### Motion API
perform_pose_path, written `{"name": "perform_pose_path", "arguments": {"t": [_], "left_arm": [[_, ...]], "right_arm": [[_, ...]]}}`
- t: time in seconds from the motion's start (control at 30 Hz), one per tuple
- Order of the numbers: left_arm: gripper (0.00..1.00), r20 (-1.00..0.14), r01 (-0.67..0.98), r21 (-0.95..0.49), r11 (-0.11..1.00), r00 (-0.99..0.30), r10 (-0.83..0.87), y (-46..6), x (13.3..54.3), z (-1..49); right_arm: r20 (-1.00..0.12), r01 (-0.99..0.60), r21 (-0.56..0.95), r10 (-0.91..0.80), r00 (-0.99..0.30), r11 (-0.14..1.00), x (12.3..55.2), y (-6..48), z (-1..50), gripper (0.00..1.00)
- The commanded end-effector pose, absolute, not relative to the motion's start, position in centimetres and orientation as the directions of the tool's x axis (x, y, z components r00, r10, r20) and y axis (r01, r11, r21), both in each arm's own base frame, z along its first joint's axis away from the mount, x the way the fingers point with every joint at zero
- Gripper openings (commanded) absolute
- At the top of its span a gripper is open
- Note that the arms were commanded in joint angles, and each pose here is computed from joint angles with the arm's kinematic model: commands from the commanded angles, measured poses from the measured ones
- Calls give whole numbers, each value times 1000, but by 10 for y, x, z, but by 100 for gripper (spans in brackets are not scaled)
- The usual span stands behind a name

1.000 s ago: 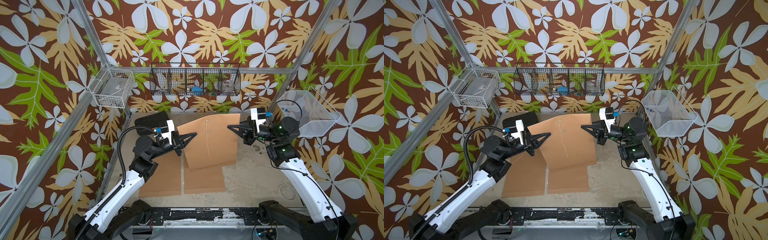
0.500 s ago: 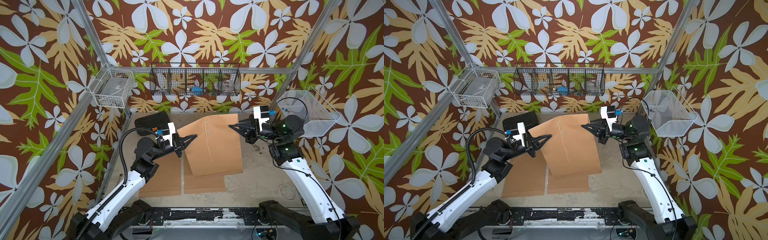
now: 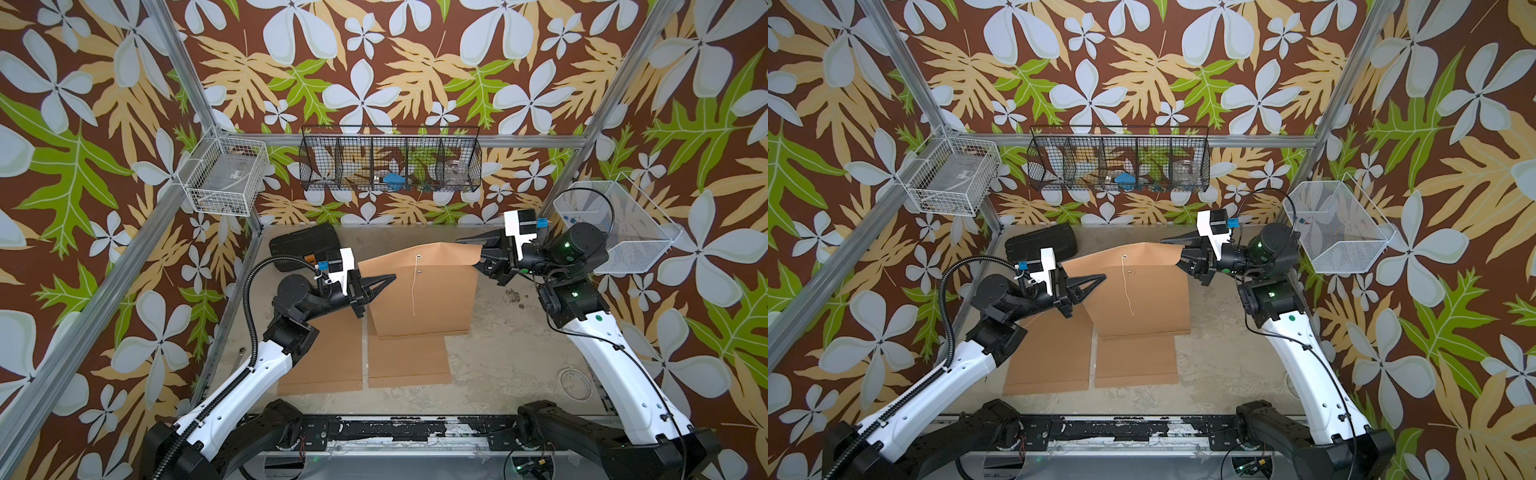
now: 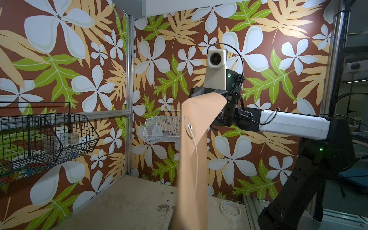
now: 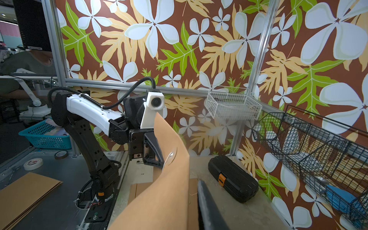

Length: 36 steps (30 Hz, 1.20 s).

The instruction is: Open the file bag

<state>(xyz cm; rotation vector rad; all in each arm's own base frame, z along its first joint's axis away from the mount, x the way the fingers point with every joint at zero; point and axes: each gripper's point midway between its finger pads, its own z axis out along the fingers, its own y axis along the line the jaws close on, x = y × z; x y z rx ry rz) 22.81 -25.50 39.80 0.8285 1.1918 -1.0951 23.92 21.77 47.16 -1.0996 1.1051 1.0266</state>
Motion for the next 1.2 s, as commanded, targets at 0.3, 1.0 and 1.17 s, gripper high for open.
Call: {"name": "perform_pose_path", "arguments": {"t": [0.3,1.0,1.17], "left_arm": [[0,-986,983,-47,180,-16,-167,-263,212,386],[35,-972,967,-47,249,12,-233,-256,221,399],[37,-960,972,-14,235,53,-276,-253,214,422]], "right_arm": [[-985,-978,-155,49,164,142,244,221,462,23],[-992,-985,-119,27,123,128,250,223,444,0],[-995,-988,-92,21,96,125,255,225,438,0]]}}
